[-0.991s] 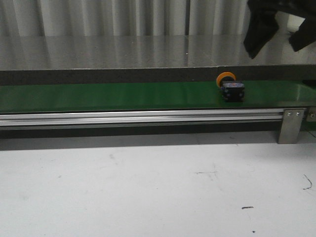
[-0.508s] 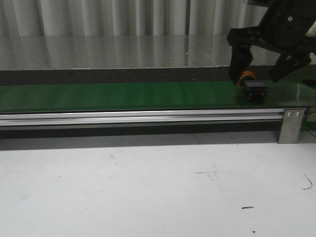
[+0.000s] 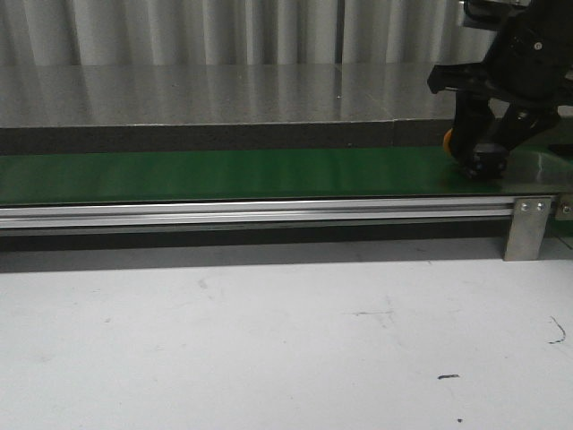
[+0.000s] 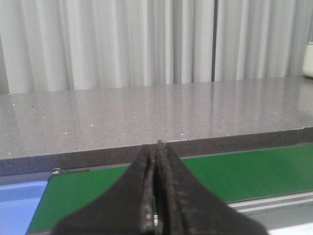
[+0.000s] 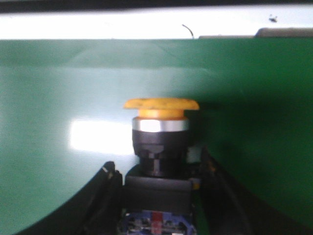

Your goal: Move button from left to right

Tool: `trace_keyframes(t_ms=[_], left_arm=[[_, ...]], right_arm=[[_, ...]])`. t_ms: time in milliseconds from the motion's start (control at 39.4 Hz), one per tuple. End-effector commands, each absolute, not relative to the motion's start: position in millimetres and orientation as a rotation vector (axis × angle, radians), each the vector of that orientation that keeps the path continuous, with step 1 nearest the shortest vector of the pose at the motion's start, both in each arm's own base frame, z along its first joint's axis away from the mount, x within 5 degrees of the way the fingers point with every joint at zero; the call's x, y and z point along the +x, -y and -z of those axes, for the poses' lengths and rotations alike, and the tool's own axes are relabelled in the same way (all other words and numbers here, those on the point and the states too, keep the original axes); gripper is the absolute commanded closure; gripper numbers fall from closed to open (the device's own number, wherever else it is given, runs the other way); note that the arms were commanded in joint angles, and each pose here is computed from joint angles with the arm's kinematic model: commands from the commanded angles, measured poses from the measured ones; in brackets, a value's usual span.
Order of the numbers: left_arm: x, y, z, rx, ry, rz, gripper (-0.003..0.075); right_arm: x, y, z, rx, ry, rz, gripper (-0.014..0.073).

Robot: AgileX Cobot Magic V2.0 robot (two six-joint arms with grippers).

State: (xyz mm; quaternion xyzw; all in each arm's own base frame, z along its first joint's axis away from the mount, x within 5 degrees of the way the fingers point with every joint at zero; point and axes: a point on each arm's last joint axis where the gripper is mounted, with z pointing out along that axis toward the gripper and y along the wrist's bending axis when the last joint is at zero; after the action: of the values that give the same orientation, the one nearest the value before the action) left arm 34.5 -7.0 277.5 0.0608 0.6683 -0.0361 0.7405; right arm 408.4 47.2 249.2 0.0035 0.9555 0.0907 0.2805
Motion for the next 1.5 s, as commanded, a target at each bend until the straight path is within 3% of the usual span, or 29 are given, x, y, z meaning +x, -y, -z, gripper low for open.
trace_keyframes(t_ms=[0, 280, 483, 661, 788, 915, 1067, 1372, 1474], left_arm=[[30, 6, -293, 0.107, -1.356, 0.096, 0.0741], [30, 6, -293, 0.107, -1.356, 0.096, 0.0741], [30, 6, -293, 0.107, -1.356, 0.096, 0.0741], [30, 6, -293, 0.107, -1.356, 0.096, 0.0741], [30, 6, -293, 0.107, -1.356, 0.096, 0.0741], [30, 6, -293, 0.107, -1.356, 0.096, 0.0741], [30, 6, -293, 0.107, -1.356, 0.096, 0.0741], [30, 6, -293, 0.107, -1.356, 0.096, 0.0741], [30, 6, -293, 0.107, -1.356, 0.096, 0.0741]], right_arm=[[400, -33, -304, 0.031, -2.384, -0.221, 0.0538], [385, 51, -329, 0.159, -2.314, 0.035, 0.0538], [388, 118, -298, 0.348, -2.360, 0.119, 0.0536], [393, 147, -262, 0.437, -2.426, 0.134, 0.0526], [396, 152, -247, 0.456, -2.460, 0.130, 0.0412], [397, 154, -242, 0.458, -2.472, 0.132, 0.0245], [397, 152, -266, 0.452, -2.439, 0.128, 0.0108], [398, 100, -357, 0.323, -2.341, 0.019, 0.0119], [395, 68, -378, 0.225, -2.298, -0.013, 0.0228]])
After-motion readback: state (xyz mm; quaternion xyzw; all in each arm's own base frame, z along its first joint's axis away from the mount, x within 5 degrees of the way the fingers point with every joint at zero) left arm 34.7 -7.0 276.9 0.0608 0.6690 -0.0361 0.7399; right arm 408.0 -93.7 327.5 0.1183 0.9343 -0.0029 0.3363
